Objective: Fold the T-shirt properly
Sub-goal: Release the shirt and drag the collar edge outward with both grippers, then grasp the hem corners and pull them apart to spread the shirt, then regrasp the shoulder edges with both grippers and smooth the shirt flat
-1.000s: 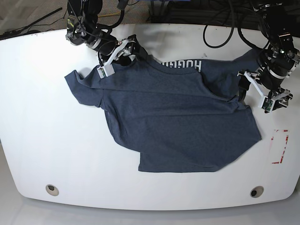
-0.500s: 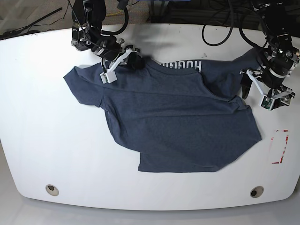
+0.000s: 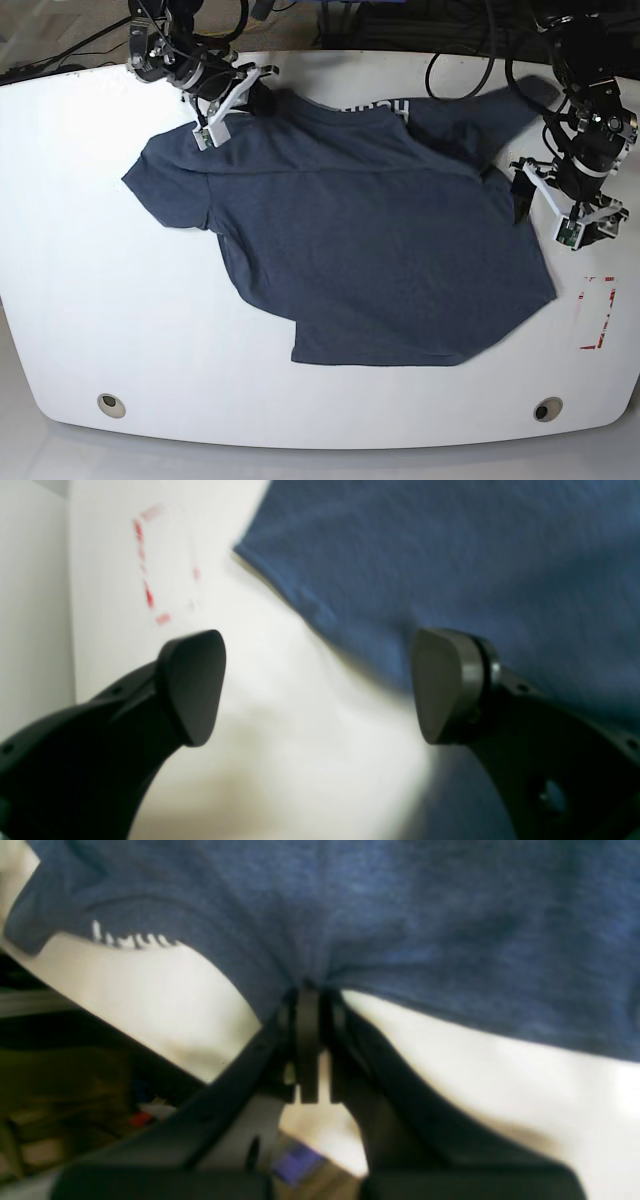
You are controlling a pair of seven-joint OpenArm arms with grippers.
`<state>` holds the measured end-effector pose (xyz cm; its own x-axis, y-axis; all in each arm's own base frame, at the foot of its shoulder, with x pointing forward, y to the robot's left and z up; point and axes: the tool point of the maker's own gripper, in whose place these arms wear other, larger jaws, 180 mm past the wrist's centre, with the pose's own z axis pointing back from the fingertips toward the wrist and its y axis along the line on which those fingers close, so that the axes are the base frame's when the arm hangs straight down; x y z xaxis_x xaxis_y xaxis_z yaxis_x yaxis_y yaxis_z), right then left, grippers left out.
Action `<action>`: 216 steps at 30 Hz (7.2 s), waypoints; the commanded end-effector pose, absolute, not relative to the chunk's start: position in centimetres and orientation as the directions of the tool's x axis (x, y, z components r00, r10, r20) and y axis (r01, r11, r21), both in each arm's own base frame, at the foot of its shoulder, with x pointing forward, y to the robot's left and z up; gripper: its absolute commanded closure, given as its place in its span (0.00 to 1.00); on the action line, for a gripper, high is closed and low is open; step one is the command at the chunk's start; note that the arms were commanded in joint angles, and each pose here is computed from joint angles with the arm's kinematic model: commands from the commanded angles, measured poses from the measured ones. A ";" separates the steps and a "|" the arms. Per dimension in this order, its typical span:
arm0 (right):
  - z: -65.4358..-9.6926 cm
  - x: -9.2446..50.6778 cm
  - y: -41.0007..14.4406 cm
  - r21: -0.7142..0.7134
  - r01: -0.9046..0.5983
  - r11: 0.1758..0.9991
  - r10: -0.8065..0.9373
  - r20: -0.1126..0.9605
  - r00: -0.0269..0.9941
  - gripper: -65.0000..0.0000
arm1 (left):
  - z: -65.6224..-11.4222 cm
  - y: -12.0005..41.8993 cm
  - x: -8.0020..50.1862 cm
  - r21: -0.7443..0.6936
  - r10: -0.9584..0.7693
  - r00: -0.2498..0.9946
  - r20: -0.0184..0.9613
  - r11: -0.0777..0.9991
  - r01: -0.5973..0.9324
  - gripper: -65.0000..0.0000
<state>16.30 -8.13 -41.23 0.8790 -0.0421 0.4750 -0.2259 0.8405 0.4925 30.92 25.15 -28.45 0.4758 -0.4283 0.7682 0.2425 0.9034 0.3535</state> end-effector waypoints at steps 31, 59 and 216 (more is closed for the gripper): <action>-37.5 19.8 -18.0 0.226 -0.324 0.919 0.131 0.601 0.789 1.00 | -33.3 28.0 44.6 -0.059 0.115 0.547 0.829 0.991 -0.118 0.01; -34.3 24.5 -23.1 0.087 -0.313 0.946 0.178 0.668 0.723 1.00 | -42.1 26.9 44.8 -0.035 0.054 0.682 0.729 0.998 -0.042 0.95; -37.0 24.6 -22.9 0.249 -0.078 0.965 -0.099 0.625 0.774 1.00 | -38.9 29.2 23.1 -0.015 -0.066 0.820 0.569 0.996 0.091 0.27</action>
